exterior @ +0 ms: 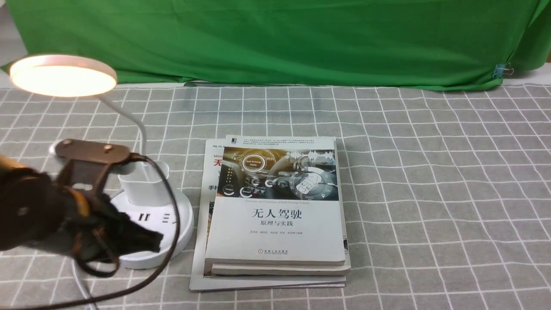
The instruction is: Turn on the desk lamp on the grey coffee tablecloth with your hand.
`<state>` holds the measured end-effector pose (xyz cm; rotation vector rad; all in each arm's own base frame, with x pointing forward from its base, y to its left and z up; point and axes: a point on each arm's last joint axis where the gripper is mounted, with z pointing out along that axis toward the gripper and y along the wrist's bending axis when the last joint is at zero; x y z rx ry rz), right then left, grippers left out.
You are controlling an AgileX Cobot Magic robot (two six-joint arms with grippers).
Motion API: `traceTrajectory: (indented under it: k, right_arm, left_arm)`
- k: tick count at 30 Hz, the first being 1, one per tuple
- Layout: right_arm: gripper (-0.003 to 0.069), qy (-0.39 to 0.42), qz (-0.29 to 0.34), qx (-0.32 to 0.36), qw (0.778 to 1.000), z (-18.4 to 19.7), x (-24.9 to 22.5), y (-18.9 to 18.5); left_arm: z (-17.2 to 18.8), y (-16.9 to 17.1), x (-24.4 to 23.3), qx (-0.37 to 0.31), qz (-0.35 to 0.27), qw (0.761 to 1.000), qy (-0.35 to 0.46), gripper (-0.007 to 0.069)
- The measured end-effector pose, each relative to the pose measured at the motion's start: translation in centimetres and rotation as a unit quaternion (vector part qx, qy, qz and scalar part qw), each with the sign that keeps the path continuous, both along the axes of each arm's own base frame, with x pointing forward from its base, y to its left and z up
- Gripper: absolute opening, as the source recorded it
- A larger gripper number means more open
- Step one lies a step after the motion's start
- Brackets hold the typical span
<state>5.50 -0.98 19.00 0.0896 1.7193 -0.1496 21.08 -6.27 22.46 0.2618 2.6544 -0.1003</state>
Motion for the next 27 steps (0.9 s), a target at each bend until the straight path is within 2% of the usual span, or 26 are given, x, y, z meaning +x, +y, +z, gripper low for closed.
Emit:
traceTrajectory:
  k: [6, 9, 11, 13, 16, 22, 27]
  right_arm:
    - [0.0245, 0.000, 0.000, 0.000, 1.000, 0.0, 0.0, 0.0]
    - [0.0245, 0.000, 0.000, 0.000, 1.000, 0.0, 0.0, 0.0]
    - [0.0245, 0.000, 0.000, 0.000, 1.000, 0.0, 0.0, 0.0]
    - [0.0245, 0.000, 0.000, 0.000, 1.000, 0.0, 0.0, 0.0]
    - [0.0245, 0.000, 0.000, 0.000, 1.000, 0.0, 0.0, 0.0]
    - [0.0245, 0.000, 0.000, 0.000, 1.000, 0.0, 0.0, 0.0]
    - [0.0245, 0.000, 0.000, 0.000, 1.000, 0.0, 0.0, 0.0]
  left_arm:
    - [1.7, 1.0, -5.2, -0.063, 0.018, 0.997, -0.043, 0.0020]
    - [2.3, 1.6, -7.9, -0.090, 0.011, 0.991, -0.096, 0.0020]
    - [3.5, 2.3, -10.0, -0.114, 0.006, 0.978, -0.172, 0.0020]
    - [4.3, 2.6, -10.9, -0.124, 0.004, 0.970, -0.210, 0.0020]
    - [6.4, 3.5, -13.5, -0.142, -0.005, 0.936, -0.321, 0.0020]
    - [7.5, 4.4, -16.3, -0.155, -0.011, 0.903, -0.400, 0.0020]
    - [7.6, 4.6, -16.7, -0.153, -0.016, 0.897, -0.415, 0.0020]
